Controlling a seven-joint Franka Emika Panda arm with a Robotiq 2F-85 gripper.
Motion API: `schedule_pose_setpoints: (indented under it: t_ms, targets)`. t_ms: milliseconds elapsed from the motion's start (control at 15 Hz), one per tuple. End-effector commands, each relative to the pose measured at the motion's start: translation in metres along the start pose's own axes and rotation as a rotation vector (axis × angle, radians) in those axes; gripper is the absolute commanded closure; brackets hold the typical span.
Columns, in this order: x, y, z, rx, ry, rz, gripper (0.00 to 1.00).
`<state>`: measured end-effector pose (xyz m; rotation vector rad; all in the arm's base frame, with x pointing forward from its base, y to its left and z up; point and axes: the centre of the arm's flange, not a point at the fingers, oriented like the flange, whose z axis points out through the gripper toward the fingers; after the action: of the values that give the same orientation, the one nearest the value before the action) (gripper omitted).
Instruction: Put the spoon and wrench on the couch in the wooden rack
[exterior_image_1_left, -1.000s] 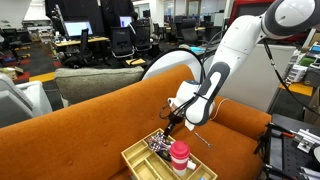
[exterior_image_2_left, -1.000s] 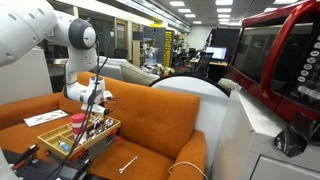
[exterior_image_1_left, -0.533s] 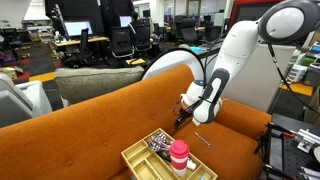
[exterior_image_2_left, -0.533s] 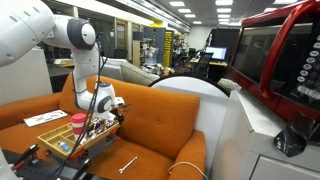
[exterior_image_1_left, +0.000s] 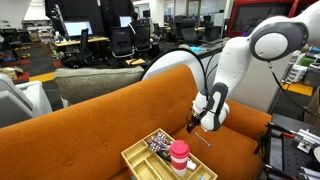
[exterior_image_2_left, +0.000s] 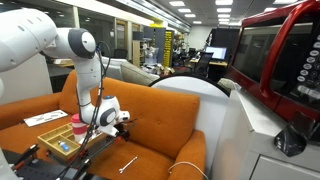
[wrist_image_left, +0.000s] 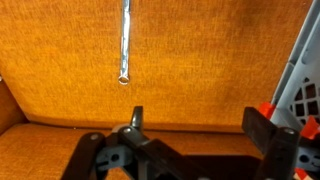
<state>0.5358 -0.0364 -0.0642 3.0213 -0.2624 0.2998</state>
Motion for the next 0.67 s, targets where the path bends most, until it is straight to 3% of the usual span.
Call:
schedule_pose_setpoints:
  t_ms: [0, 400, 600]
  targets:
    - [-0.003, 0.001, 0.003, -0.005, -0.006, 0.004, 0.00]
    - [-0.002, 0.001, 0.004, -0.005, -0.004, 0.009, 0.00]
    - [-0.002, 0.008, 0.024, 0.022, -0.054, 0.043, 0.00]
